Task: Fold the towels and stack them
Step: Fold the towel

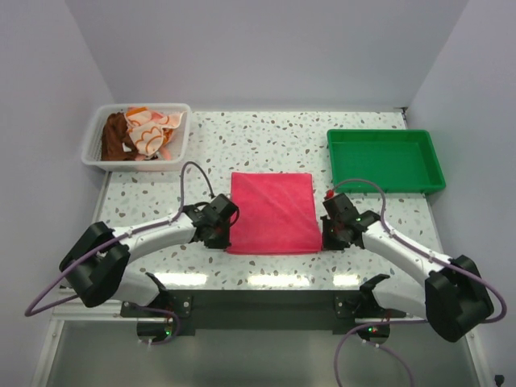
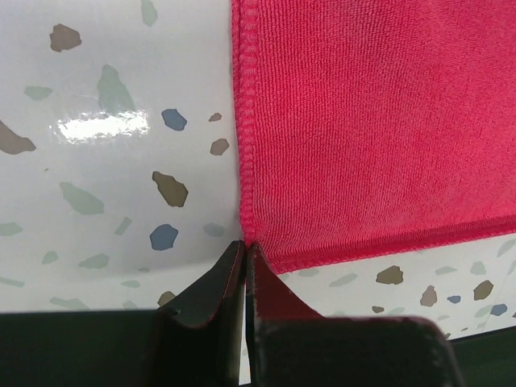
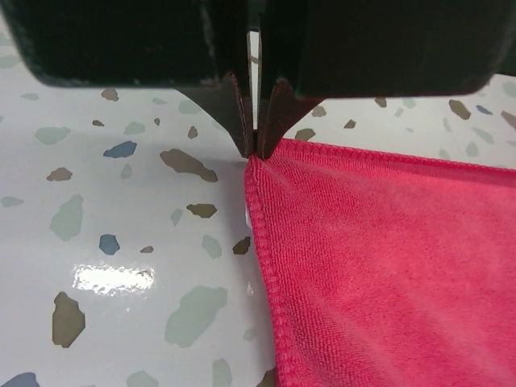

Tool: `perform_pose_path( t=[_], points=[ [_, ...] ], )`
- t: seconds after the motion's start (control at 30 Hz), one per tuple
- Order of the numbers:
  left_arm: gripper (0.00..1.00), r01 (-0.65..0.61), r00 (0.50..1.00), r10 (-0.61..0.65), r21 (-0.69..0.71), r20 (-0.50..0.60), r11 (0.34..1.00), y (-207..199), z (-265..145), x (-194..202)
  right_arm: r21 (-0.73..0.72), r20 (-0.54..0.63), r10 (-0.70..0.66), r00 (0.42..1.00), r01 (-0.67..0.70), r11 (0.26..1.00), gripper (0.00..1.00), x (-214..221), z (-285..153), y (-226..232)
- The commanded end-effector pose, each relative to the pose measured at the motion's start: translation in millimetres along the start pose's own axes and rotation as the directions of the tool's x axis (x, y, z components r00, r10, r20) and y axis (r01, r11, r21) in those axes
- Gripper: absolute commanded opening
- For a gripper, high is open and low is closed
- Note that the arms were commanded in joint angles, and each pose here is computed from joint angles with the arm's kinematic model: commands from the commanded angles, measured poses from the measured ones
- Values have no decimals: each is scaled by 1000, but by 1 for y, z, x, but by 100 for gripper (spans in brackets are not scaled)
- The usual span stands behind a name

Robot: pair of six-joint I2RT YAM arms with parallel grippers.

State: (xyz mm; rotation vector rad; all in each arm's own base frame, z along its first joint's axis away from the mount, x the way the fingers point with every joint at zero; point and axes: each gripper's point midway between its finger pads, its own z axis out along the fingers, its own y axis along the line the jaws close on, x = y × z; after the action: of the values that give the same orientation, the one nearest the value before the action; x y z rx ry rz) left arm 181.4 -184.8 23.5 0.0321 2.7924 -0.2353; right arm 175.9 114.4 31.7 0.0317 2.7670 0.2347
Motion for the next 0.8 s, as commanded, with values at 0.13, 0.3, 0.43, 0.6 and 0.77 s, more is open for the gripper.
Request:
perform_pose_path(
  t=[0.13,0.3,0.43,0.6,0.77],
  points=[
    [0,-22,999,21,-38,-27,999,12,10,10,55,9,33,999,-33,998,0,-9,18,-4],
    [0,-3,999,0,-56,-48,998,19,9,20,77,-29,39,999,-37,996,0,0,15,-8],
    [5,14,999,-16,-64,-37,998,20,7,18,50,-41,34,999,-32,998,18,2,10,-5],
    [34,33,999,-32,-56,20,998,16,-11,3,7,-8,-1,1000,1,1000,47,-14,-16,6],
    [71,36,994,-33,-26,104,999,6,-44,-25,-24,103,-47,994,49,998,59,-48,-46,18]
  ],
)
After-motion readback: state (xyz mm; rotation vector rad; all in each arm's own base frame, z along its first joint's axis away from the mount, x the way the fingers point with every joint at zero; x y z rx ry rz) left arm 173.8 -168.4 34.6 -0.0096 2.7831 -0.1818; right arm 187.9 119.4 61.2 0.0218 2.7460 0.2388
